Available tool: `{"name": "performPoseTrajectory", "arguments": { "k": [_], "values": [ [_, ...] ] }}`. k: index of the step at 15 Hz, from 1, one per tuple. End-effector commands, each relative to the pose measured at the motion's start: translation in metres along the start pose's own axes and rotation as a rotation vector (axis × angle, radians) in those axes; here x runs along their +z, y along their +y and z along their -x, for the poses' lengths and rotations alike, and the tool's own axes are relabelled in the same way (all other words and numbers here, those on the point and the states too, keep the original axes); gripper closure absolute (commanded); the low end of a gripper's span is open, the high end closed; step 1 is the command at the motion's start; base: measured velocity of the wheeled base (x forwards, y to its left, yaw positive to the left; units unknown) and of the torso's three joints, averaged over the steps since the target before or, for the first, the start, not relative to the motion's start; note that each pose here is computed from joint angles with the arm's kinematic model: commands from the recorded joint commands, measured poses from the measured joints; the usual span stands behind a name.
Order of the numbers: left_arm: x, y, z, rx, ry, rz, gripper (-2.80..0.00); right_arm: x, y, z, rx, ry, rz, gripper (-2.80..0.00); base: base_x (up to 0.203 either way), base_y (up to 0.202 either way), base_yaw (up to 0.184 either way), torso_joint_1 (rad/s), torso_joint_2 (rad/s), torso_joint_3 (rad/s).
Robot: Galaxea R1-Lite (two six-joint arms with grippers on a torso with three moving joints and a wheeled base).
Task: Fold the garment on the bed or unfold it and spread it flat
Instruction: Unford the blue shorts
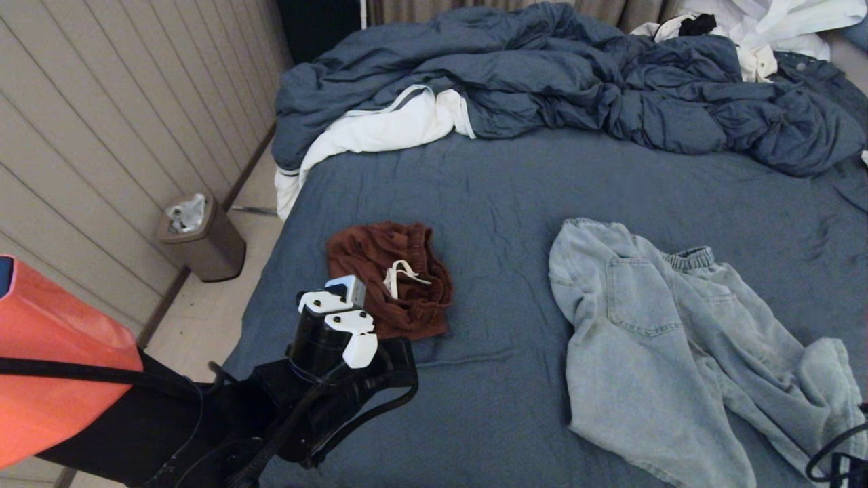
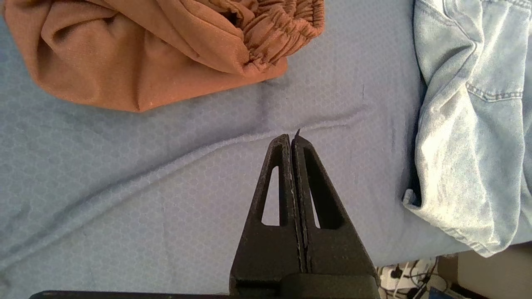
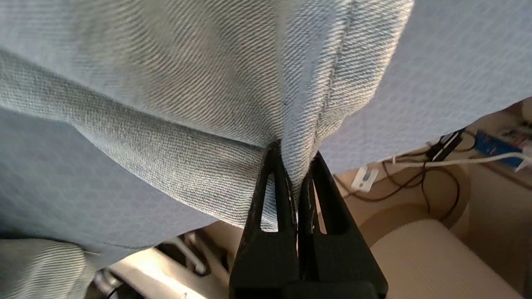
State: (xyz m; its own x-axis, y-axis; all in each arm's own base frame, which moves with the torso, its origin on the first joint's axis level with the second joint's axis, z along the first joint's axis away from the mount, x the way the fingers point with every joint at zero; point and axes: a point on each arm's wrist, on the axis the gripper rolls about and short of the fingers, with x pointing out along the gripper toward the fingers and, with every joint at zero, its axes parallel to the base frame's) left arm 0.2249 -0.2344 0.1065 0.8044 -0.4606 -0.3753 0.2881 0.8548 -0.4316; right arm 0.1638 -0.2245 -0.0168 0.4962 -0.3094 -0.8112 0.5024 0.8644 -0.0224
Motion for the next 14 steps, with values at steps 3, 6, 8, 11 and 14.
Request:
{"name": "performPoseTrajectory", "arguments": {
  "k": [3, 6, 8, 11, 14],
  "values": [
    [0.001, 0.0, 0.0, -0.003, -0.007, 0.006, 0.0, -0.023, 0.006, 0.002, 0.0, 0.009, 0.002, 0.0, 0.0, 0.0, 0.0, 0.0, 0.0, 0.0],
    [0.001, 0.0, 0.001, -0.002, -0.005, 0.005, 0.0, -0.033, 0.014, 0.012, 0.024, -0.004, 0.007, 0.0, 0.0, 0.0, 0.0, 0.0, 0.0, 0.0],
    [0.002, -0.001, 0.001, -0.002, -0.01, 0.006, 0.0, -0.039, 0.022, 0.021, 0.044, -0.037, 0.022, 0.0, 0.0, 0.0, 0.0, 0.0, 0.0, 0.0],
    [0.004, -0.001, 0.003, -0.006, -0.015, 0.007, 0.0, -0.051, 0.036, 0.032, 0.074, -0.049, 0.048, 0.0, 0.0, 0.0, 0.0, 0.0, 0.0, 0.0],
    [0.004, -0.001, 0.003, -0.007, -0.015, 0.007, 0.0, -0.06, 0.049, 0.036, 0.091, -0.076, 0.087, 0.0, 0.0, 0.0, 0.0, 0.0, 0.0, 0.0]
  ]
}}
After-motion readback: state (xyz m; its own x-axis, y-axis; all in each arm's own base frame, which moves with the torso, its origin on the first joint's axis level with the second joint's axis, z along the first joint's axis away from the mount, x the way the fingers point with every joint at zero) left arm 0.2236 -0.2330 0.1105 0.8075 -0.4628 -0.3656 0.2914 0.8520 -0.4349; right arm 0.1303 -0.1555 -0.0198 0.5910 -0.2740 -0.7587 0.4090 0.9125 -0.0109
